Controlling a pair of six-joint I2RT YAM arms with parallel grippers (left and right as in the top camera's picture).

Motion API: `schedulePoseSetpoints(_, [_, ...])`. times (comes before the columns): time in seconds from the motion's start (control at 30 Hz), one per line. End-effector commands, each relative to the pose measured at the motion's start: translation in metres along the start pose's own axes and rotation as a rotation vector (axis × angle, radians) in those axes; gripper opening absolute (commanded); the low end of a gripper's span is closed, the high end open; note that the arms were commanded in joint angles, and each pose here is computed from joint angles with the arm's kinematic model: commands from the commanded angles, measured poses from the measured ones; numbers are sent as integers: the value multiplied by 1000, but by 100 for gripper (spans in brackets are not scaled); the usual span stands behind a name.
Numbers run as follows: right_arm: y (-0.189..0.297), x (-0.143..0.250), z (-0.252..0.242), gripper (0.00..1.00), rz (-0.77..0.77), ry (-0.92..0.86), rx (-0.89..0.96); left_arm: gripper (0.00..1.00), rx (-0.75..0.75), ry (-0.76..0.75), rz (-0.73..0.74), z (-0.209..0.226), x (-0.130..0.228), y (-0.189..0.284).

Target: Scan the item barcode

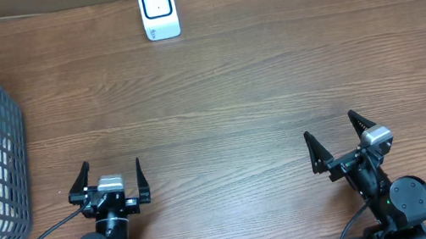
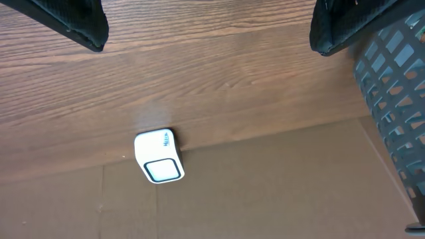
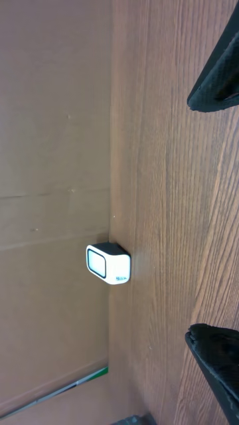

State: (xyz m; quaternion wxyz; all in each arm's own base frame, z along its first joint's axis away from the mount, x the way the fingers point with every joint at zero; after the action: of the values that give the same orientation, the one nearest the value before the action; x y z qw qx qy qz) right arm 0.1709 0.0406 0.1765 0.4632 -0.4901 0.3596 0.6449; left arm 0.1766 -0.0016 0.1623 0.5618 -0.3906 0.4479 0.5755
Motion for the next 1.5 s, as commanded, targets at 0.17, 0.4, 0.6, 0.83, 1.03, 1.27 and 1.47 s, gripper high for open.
schedulePoseSetpoints(0.17, [0, 2, 0, 100, -3, -2, -7, 100, -19, 74, -6, 3, -2, 1])
schedulePoseSetpoints(0.4, [0, 2, 0, 100, -3, -2, -7, 100, 33, 91, -116, 7, -43, 11])
schedulePoseSetpoints(0.6, [0, 2, 0, 100, -3, -2, -7, 100, 62, 86, -156, 15, -85, 19])
schedulePoseSetpoints(0.83, [0, 2, 0, 100, -3, -2, -7, 100, 125, 140, -20, 29, -137, 6])
schedulePoseSetpoints(1.03, [0, 2, 0, 100, -3, -2, -7, 100, 190, 170, 182, 45, -185, -24])
schedulePoseSetpoints(1.27, [0, 2, 0, 100, -3, -2, -7, 100, 275, 215, 505, 59, -225, -71])
schedulePoseSetpoints(1.47, [0, 2, 0, 100, -3, -2, -7, 99, 389, 265, 664, 56, -238, -97])
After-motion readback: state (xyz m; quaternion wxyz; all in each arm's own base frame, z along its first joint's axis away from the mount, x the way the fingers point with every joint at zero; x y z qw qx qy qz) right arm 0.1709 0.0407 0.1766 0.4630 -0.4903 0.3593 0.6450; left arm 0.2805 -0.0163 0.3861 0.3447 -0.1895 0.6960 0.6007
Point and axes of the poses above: each gripper's point midway between its finger pads, its own y axis back along the fingers, its own z axis along the line the jaws close on, x = y × z, the point moved 7 cm from there along y, back along the fingers, and after that the axes turned 8 degrees about -y, right-handed, at the moved point
